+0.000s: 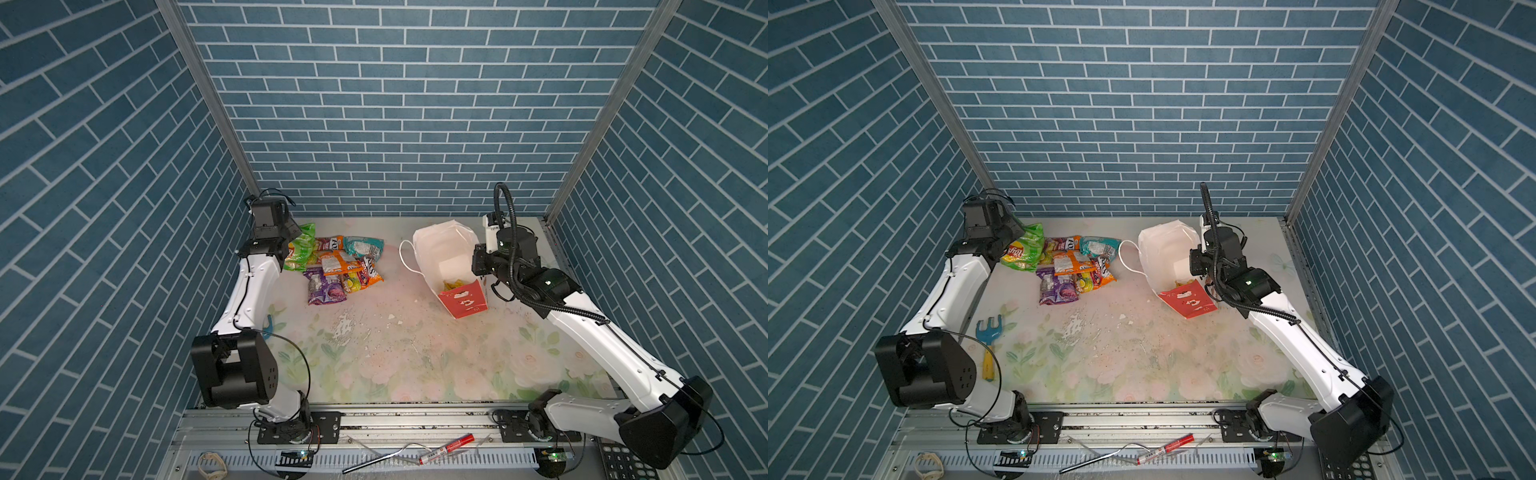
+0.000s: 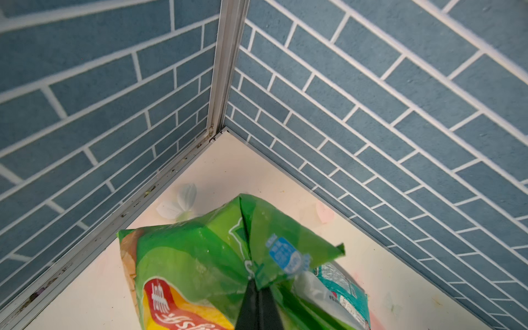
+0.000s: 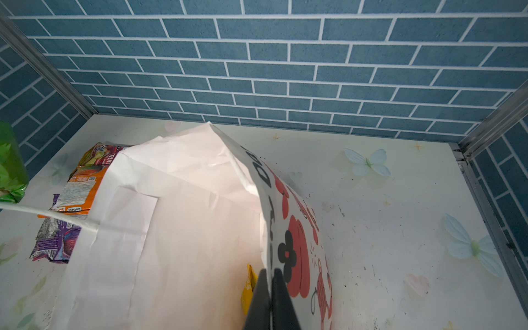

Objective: Take the snacks out of the paper bag
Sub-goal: 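Lower the green chip bag onto the snack pile and open the left gripper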

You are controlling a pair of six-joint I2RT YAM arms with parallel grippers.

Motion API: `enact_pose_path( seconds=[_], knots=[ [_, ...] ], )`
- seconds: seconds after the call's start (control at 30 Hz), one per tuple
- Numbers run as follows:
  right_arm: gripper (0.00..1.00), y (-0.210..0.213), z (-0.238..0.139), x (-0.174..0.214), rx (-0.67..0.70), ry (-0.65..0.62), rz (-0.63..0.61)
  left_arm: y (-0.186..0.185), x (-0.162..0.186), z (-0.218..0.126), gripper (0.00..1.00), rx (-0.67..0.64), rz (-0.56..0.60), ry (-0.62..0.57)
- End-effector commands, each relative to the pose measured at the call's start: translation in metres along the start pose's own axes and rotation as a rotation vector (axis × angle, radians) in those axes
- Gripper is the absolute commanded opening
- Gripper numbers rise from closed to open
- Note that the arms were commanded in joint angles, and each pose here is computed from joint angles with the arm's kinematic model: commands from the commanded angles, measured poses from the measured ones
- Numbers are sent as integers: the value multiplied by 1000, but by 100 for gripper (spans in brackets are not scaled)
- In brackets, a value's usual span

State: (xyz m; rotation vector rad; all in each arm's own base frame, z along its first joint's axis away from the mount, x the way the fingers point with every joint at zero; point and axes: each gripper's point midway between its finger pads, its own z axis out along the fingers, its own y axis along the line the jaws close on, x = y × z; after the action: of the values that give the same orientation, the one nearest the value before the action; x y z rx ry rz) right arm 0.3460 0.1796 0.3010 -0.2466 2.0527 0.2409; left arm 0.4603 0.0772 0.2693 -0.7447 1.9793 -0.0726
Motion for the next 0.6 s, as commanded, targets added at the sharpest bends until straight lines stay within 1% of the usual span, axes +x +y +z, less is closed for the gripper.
enact_pose_path(
  seconds=[0.0,0.23,0.47,0.5,0.53,0.57],
  knots=[
    [0,3,0,-12,-15,-34,-17,14,3,4,0,-52,24,-6],
    [0,4,3,-13,-18,-39,-10,21,26,25,0,-70,25,82],
    [0,1,2,-10,-10,-39,-7,18,56,48,0,-33,-30,169],
    [0,0,1,-10,-5,-42,-3,16,59,49,6,-18,-35,180],
    [0,0,1,-10,-3,-43,-4,14,60,50,14,-6,-36,188],
    [0,-1,1,-9,0,-43,-1,11,62,50,27,7,-38,193]
  ],
)
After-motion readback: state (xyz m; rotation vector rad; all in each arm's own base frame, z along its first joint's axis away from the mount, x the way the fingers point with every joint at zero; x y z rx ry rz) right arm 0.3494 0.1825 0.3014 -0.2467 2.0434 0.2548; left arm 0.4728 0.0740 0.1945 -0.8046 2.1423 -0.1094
